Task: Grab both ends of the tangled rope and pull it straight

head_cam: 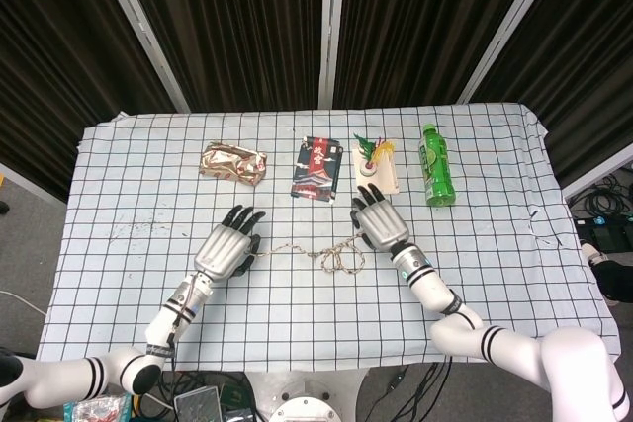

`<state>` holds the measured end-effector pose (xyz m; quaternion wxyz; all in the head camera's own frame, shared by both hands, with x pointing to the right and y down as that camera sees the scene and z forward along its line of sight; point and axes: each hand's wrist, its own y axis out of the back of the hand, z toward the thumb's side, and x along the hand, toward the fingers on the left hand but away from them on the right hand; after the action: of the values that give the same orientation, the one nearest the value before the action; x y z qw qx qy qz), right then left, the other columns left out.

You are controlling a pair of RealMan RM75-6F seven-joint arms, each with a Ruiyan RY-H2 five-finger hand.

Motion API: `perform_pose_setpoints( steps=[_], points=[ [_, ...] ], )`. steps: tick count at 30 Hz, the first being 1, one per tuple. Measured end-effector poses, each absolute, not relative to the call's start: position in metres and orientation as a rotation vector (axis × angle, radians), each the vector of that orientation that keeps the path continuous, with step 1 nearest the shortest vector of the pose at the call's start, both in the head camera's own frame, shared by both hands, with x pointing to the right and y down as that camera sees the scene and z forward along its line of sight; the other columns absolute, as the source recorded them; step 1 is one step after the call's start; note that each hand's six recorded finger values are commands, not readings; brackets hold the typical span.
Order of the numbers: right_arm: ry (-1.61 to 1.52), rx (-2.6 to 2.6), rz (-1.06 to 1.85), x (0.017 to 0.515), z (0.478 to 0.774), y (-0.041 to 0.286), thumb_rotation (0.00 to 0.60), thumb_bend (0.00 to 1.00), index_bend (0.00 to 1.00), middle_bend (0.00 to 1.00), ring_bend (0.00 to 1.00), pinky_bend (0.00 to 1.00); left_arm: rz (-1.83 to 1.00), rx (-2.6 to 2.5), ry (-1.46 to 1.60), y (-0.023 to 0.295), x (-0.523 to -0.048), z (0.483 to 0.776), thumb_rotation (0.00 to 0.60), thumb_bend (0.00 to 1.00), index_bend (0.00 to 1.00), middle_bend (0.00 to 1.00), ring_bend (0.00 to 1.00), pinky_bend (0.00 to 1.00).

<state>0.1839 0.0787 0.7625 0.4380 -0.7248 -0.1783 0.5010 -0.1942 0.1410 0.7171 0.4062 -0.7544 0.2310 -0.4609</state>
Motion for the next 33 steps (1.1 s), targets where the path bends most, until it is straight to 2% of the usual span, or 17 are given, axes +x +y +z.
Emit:
perform_pose_setpoints(
  steps=[14, 24, 33],
  points=[
    [-0.430, -1.795, 1.267, 0.186, 0.768, 0.079, 0.600, 0.33, 0.53, 0.22, 0.00, 0.00, -1.158, -1.912, 0.580, 0.140, -0.192, 0.718, 0.600, 0.43, 0.57, 0.08, 0.00, 0.00],
    [-0.436, -1.783, 1.269, 0.187, 0.768, 0.079, 0.600, 0.43, 0.61, 0.24, 0.00, 0.00, -1.160, -1.913, 0.585, 0.140, -0.194, 0.719, 0.600, 0.43, 0.58, 0.08, 0.00, 0.00],
    [-0.505, -1.764, 1.217, 0.194, 0.747, 0.080, 0.600, 0.46, 0.66, 0.26, 0.00, 0.00, -1.152, -1.912, 0.653, 0.136, -0.207, 0.711, 0.600, 0.43, 0.58, 0.08, 0.00, 0.00]
  ],
)
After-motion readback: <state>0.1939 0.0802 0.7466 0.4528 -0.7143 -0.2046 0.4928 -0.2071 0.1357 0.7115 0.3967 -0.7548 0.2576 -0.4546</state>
